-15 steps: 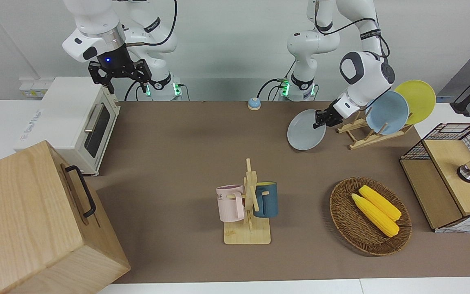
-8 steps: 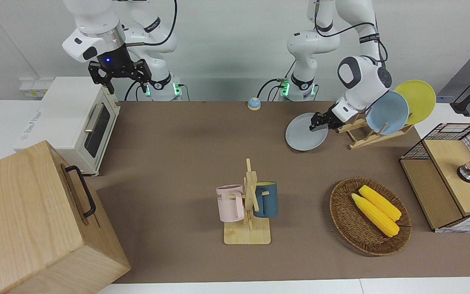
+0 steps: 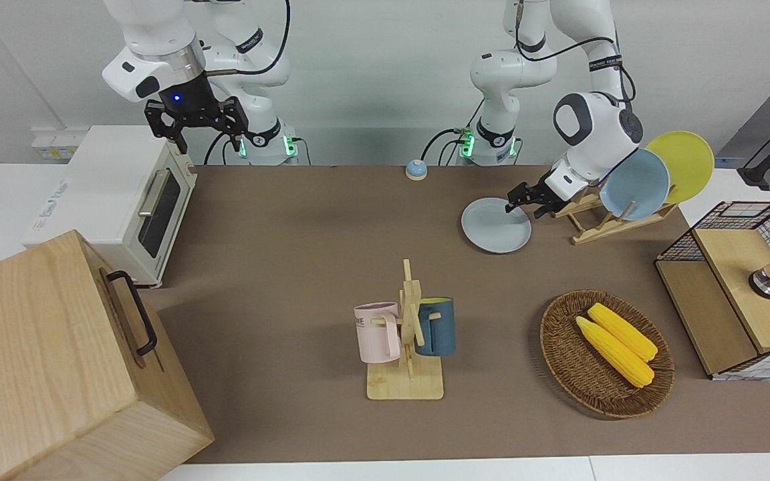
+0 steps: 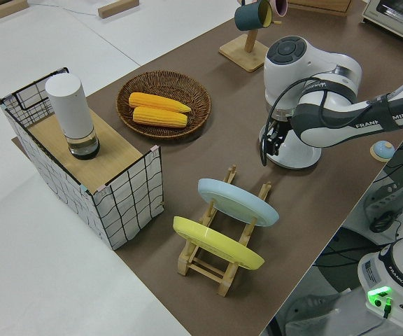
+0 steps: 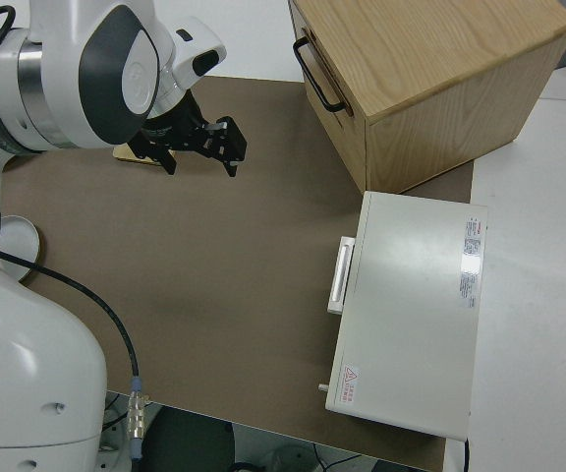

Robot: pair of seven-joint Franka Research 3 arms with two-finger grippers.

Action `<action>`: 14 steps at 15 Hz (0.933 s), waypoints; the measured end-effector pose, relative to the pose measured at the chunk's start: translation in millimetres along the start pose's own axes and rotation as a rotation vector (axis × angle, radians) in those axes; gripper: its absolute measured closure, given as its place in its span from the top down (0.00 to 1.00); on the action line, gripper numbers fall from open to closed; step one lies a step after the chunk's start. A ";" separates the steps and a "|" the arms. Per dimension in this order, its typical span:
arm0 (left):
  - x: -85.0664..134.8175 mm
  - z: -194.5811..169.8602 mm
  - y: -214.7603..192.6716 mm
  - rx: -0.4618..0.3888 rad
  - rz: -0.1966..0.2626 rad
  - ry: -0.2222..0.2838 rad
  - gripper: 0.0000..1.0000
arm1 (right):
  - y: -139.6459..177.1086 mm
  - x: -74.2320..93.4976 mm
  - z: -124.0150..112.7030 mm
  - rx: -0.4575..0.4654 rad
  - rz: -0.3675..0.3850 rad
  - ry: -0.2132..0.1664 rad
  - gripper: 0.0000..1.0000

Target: Pick gray plate from low plate rack and place it on table with left arm

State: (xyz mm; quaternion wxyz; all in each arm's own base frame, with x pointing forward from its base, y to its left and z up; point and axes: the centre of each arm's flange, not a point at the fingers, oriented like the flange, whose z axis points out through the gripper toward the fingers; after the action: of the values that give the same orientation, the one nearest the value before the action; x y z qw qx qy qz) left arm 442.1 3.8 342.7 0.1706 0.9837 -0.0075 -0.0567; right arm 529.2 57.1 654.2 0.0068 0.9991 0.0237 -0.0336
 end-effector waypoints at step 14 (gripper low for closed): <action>26.4 -95.9 26.4 0.206 0.091 0.055 1.00 | 0.0 0.0 0.0 0.000 0.000 0.000 0.99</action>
State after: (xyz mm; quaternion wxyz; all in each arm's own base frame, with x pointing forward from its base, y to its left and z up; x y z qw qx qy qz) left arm 479.3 10.2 438.4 0.0710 0.9958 -0.0532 -0.0208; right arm 529.2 57.1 654.2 0.0068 0.9991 0.0237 -0.0336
